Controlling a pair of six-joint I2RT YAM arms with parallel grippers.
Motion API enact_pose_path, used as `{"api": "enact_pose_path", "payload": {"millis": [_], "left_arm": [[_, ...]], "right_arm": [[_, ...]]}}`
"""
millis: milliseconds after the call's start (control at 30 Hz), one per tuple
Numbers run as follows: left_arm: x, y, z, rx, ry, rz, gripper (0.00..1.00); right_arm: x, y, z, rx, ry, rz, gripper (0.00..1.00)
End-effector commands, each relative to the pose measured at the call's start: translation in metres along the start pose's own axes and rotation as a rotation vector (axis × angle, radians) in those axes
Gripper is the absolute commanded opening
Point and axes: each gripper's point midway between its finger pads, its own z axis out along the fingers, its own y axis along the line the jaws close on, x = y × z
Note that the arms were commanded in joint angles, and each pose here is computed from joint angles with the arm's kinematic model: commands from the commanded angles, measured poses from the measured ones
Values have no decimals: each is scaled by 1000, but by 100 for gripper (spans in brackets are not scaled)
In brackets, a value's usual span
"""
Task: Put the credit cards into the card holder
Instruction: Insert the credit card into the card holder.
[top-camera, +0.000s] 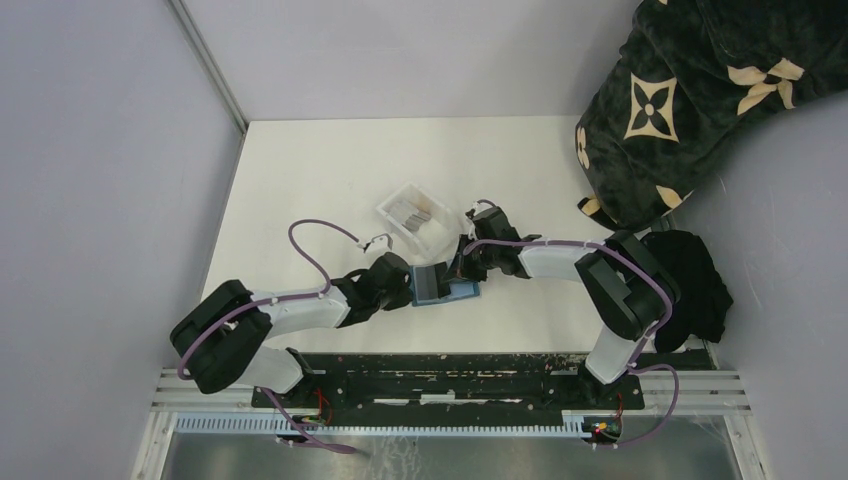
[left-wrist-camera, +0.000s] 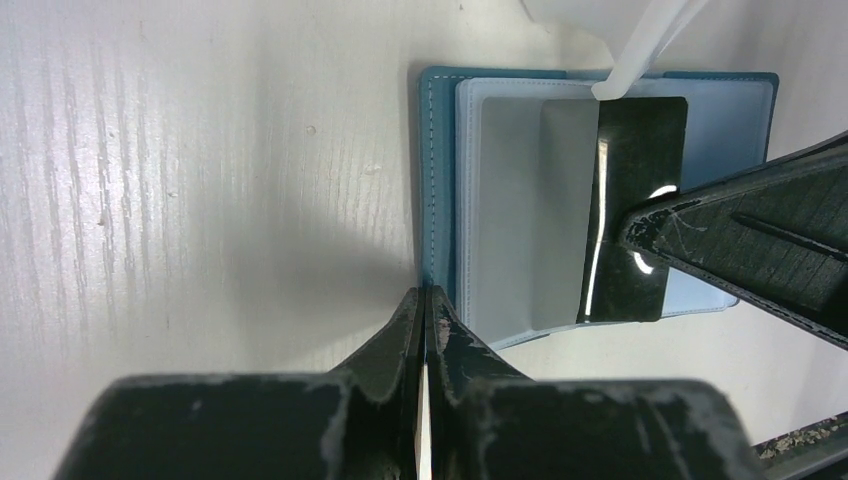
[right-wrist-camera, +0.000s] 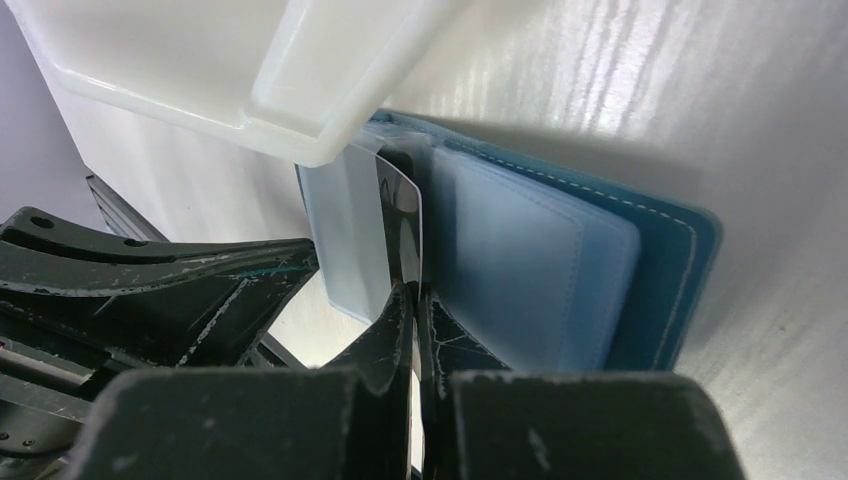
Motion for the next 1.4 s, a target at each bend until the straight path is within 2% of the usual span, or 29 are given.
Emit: {"api": "enact_pose_path", "payload": {"millis": [0, 100, 267, 400, 533, 900, 1367], "left_arm": [[31, 19, 5, -57, 103, 32, 7], [31, 17, 6, -55, 104, 35, 7], [30, 18, 6, -57, 98, 35, 6], [29, 16, 6, -51, 93, 33, 6], [28, 13, 7, -41, 89, 29, 6], [25, -1, 8, 31, 80, 34, 6], [24, -18, 12, 93, 86, 41, 6]], "right_arm": [[23, -22, 12, 116, 65, -42, 1], [25, -19, 11, 122, 74, -61, 7], [16, -19, 2, 165, 61, -106, 38], [13, -19, -1, 189, 66, -128, 51], [11, -17, -2, 208, 73, -143, 54], [15, -5, 6, 309, 115, -249, 55], [19, 20, 9, 300, 141, -316, 56]]}}
